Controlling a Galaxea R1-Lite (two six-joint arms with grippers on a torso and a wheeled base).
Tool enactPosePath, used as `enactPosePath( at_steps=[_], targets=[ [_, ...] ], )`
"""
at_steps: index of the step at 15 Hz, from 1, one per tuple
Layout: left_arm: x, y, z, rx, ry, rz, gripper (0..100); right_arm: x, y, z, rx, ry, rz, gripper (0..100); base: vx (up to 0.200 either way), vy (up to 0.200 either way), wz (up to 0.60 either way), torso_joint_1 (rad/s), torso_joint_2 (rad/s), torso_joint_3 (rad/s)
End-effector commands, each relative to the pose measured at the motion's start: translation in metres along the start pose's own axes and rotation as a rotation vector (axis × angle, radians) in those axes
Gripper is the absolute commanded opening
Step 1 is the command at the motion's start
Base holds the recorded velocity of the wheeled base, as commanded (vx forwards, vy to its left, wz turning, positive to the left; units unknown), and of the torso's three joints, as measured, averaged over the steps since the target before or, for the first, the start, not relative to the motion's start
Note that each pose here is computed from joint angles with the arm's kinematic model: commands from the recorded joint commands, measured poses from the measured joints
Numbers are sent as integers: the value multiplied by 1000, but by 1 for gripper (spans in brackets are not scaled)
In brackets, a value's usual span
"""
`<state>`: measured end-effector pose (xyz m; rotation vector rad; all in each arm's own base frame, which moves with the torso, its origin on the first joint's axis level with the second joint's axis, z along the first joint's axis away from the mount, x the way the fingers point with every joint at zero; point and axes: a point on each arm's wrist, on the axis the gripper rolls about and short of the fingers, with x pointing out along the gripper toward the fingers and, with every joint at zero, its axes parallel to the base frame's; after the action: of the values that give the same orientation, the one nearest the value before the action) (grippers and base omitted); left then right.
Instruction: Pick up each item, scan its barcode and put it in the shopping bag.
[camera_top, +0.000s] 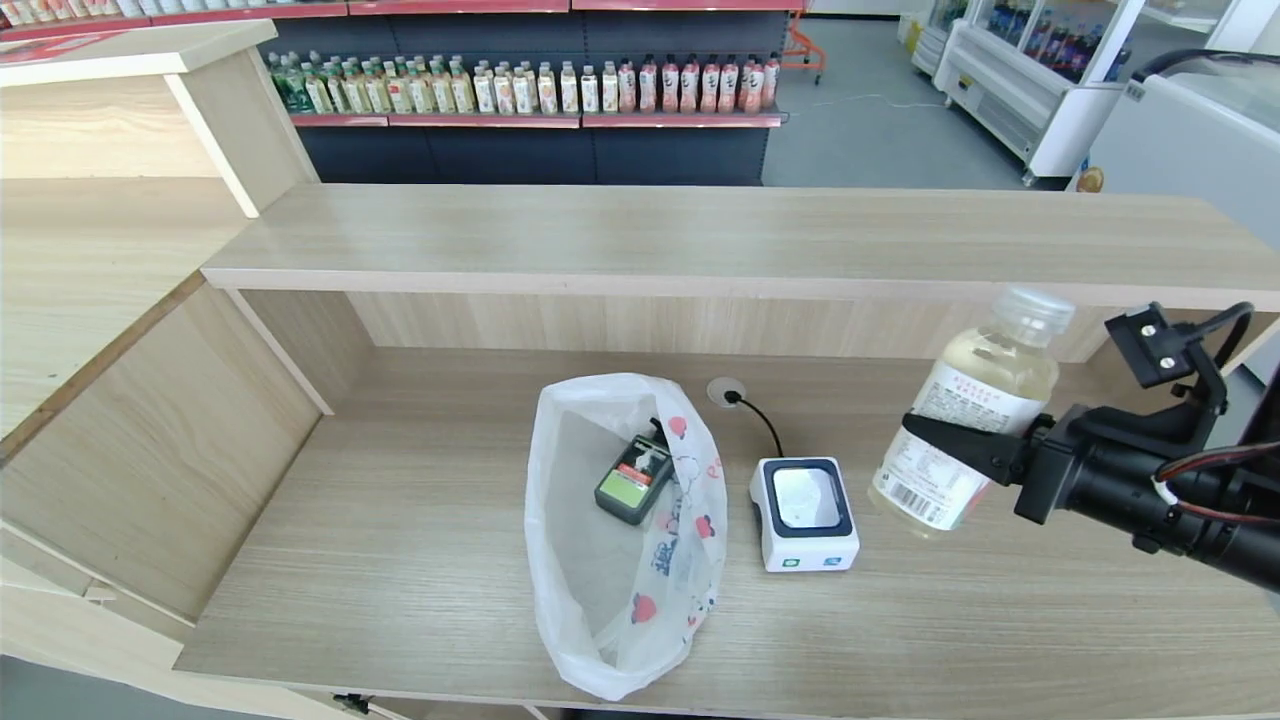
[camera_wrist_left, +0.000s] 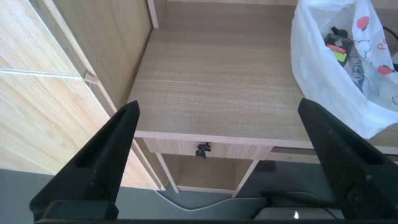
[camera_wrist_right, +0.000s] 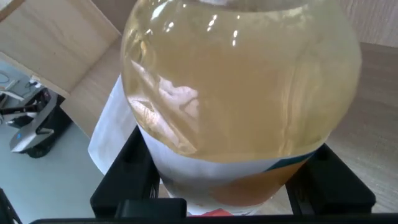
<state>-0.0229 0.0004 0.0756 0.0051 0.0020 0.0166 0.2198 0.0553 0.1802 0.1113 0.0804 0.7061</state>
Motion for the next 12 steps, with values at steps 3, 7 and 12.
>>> enactPosePath(
  at_steps=[3, 7, 12],
  targets=[
    [0, 0, 0, -1, 0, 0, 100, -4, 4, 2, 34, 22, 0, 0, 0, 200, 0, 6, 4, 2],
    [0, 0, 0, -1, 0, 0, 100, 7, 13, -8, 54, 75, 51, 0, 0, 100, 0, -2, 0, 2],
    [0, 0, 0, -1, 0, 0, 100, 33, 20, -41, 50, 204, 124, 0, 0, 0, 0, 0, 0, 0]
  ],
)
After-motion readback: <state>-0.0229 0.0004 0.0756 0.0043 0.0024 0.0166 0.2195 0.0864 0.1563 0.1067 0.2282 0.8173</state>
